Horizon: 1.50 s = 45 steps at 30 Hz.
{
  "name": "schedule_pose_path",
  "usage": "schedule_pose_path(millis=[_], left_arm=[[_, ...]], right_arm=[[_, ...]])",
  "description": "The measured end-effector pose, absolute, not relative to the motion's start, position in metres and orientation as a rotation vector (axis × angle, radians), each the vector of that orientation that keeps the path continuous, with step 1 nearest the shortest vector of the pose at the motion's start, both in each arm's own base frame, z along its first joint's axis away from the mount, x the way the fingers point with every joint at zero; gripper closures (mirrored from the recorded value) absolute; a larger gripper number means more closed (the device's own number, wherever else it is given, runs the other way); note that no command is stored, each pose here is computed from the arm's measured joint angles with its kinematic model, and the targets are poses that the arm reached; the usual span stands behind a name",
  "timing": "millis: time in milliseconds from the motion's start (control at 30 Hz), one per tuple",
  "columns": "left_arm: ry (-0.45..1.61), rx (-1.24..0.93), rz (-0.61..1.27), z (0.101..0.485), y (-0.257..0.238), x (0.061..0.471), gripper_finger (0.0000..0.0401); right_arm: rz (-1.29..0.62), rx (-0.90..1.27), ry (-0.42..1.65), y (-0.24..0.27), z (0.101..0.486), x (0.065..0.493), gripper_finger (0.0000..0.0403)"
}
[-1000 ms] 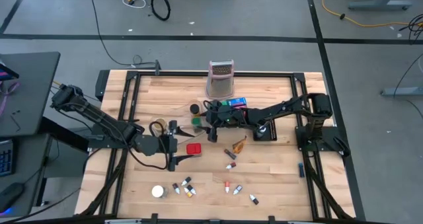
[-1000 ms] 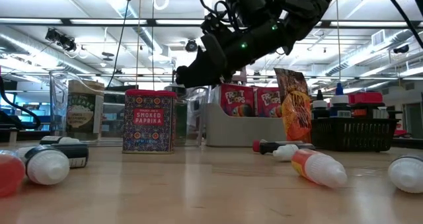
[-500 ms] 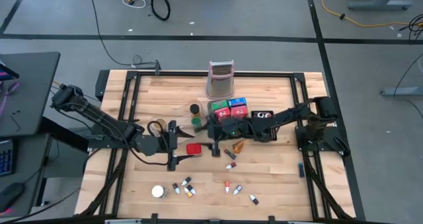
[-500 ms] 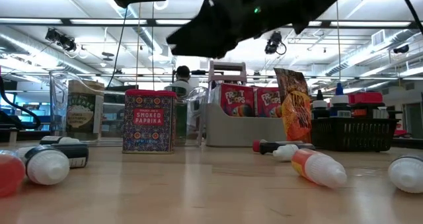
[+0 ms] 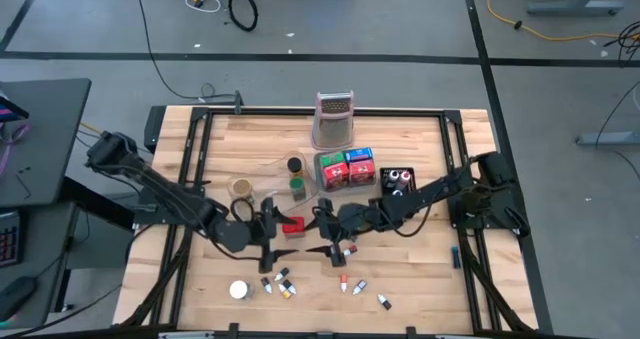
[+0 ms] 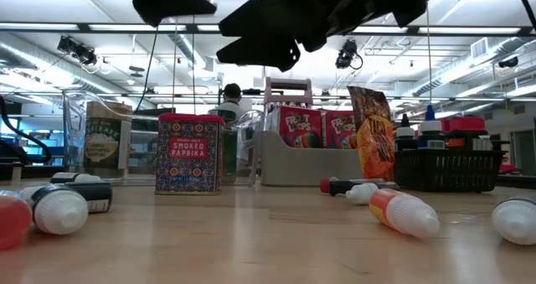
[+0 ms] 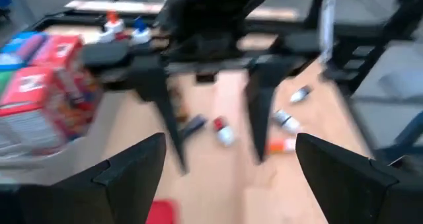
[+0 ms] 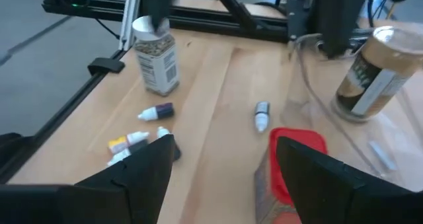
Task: Pick & Place Kitchen Items
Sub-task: Put the white seasoning bottle into the transparent bin
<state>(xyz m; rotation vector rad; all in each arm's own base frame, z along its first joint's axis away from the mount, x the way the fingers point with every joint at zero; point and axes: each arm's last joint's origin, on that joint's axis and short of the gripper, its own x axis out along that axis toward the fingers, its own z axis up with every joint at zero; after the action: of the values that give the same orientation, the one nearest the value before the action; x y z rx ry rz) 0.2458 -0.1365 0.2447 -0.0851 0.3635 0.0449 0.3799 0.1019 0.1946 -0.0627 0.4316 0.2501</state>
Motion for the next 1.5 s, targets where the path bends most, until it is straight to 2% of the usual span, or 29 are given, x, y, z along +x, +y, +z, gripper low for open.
schedule_pose_path(millis=[200, 367, 567, 767, 933, 1233, 1500], left_arm=[[0.342, -0.129, -0.062, 0.239, -0.167, 0.252, 0.0055], [0.415, -0.117, -0.069, 0.259, -0.189, 0.256, 0.0055], [0.61, -0.125, -0.006, 0.295, -0.207, 0.257, 0.0055], [0.923, -0.192, 0.053, 0.312, -0.224, 0.251, 0.0055], [1.07, -0.296, 0.197, 0.309, -0.239, 0.231, 0.0055], [1.098, -0.685, 0.464, 0.293, -0.262, 0.189, 0.0055], [1.13, -0.78, 0.57, 0.256, -0.265, 0.177, 0.0055]], right_arm=[[0.253, -0.06, 0.432, 0.103, 0.195, 0.38, 0.0126], [0.253, -0.067, 0.43, 0.103, 0.195, 0.38, 0.0126], [0.254, -0.068, 0.432, 0.103, 0.195, 0.38, 0.0126], [0.253, -0.069, 0.438, 0.103, 0.194, 0.379, 0.0126], [0.253, -0.072, 0.453, 0.103, 0.193, 0.379, 0.0126], [0.258, -0.097, 0.456, 0.103, 0.192, 0.378, 0.0126], [0.26, -0.106, 0.454, 0.103, 0.192, 0.378, 0.0126]])
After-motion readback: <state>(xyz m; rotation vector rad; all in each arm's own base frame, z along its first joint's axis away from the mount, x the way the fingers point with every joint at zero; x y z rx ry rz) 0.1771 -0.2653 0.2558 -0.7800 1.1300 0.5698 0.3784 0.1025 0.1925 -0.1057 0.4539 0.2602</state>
